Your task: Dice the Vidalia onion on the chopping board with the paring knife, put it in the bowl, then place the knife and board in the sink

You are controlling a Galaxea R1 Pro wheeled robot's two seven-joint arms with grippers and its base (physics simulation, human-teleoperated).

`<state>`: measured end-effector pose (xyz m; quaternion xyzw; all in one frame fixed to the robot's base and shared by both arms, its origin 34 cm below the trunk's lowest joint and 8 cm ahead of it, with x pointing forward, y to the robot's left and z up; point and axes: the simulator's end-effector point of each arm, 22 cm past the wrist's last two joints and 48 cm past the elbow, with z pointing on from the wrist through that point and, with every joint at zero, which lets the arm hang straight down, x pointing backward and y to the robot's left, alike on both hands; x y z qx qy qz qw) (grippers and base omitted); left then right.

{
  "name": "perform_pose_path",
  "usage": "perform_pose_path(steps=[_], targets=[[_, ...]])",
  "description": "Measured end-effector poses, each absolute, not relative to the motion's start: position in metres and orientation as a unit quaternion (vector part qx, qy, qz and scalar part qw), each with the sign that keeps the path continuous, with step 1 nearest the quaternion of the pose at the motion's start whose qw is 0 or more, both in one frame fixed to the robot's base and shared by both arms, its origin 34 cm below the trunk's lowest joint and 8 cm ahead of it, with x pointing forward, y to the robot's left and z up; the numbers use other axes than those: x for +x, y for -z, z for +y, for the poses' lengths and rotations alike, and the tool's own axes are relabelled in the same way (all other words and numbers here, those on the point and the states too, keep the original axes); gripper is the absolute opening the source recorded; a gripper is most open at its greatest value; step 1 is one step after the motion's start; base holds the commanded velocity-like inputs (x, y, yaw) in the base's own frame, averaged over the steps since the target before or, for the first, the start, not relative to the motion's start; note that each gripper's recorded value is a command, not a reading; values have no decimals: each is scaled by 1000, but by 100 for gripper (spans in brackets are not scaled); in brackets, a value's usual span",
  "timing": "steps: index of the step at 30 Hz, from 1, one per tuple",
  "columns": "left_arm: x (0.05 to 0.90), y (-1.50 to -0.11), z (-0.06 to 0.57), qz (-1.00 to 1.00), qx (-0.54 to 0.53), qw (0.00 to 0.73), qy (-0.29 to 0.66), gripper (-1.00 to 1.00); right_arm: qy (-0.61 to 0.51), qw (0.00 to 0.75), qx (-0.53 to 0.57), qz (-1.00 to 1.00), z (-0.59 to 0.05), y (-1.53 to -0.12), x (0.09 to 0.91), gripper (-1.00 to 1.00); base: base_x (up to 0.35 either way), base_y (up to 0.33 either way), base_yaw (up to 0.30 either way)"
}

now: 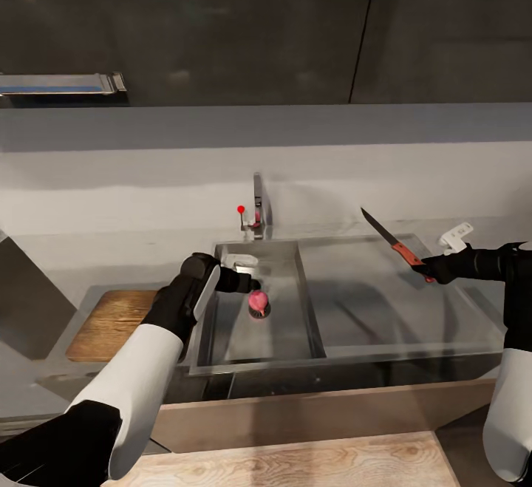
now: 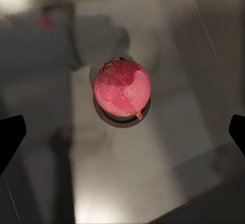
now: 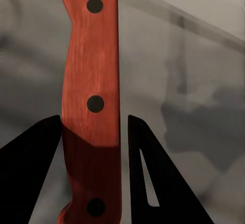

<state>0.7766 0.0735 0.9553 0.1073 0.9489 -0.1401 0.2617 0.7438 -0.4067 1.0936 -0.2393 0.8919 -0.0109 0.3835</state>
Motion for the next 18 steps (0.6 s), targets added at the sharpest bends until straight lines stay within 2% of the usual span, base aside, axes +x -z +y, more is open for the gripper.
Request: perform_pose_path(steps=[9,18], targets=[[777,-956,73,948,110,263,139,100,11,383,-239,892,-407,-1093,744,-100,0,0,-13],[776,-954,73,949,110,260,138,100,11,383,-239,892,-407,-1093,744,-100,0,0,-217]])
